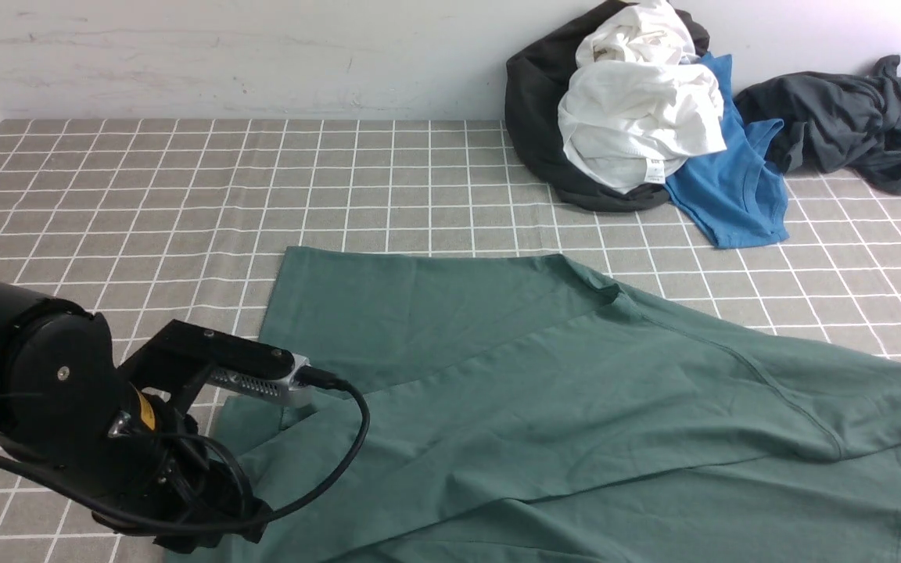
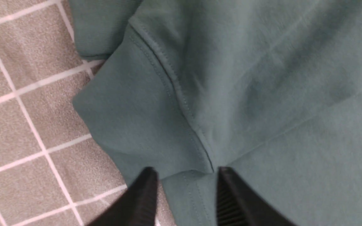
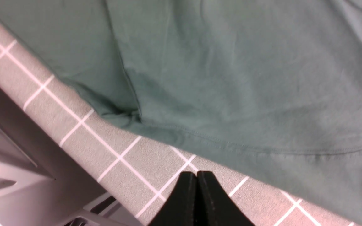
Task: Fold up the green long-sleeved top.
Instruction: Use the left arm to drag and drop the cuff onto the cuff closest to the left arm, then use both arms simultaneously to clamp the lower edge of the clothing fabric
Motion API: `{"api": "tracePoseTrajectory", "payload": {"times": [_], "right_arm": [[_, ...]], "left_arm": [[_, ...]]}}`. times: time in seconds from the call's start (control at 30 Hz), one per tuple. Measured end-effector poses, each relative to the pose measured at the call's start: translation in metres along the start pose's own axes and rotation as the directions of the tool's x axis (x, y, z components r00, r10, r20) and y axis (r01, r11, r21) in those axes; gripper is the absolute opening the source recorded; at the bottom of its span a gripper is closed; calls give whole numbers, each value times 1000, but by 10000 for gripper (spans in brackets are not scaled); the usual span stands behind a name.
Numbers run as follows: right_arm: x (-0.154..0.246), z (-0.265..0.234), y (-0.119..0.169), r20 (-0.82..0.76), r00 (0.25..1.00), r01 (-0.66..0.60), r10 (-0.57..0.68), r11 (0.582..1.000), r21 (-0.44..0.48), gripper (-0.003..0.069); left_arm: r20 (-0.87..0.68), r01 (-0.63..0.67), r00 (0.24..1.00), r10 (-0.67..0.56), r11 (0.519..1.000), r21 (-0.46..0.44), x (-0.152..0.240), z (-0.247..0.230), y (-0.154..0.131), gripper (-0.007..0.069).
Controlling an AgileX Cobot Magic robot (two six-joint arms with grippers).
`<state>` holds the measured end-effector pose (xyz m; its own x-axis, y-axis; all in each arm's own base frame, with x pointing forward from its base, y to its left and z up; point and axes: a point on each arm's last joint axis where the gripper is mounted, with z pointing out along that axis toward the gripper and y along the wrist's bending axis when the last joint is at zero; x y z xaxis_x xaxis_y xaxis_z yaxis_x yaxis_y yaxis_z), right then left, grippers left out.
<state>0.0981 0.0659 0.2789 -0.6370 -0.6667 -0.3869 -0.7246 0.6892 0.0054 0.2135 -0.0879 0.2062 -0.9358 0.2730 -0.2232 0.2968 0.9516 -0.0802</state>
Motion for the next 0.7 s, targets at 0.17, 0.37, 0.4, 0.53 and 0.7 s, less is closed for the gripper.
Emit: {"api": "tracePoseTrajectory", "payload": {"times": [0.17, 0.37, 0.4, 0.53, 0.7], "right_arm": [[0, 0, 1, 2, 1000, -6, 6, 1000, -13, -14], [-1, 0, 2, 5, 1000, -9, 9, 1000, -20, -14], [-1, 0, 2, 5, 1000, -9, 9, 1000, -20, -14], [-1, 0, 2, 5, 1000, -9, 9, 1000, -20, -14], [-1, 0, 2, 5, 1000, -9, 9, 1000, -20, -14]], "left_arm": [[-97, -86, 992, 86, 996, 10, 10, -3, -4, 456], [-314, -495, 792, 524, 852, 172, 54, 1, -40, 496], [-319, -556, 741, 591, 806, 201, 65, 6, -47, 496], [-249, -758, 561, 789, 611, 228, 92, 24, -66, 496], [-154, -879, 428, 890, 450, 156, 106, 40, -72, 496]]}}
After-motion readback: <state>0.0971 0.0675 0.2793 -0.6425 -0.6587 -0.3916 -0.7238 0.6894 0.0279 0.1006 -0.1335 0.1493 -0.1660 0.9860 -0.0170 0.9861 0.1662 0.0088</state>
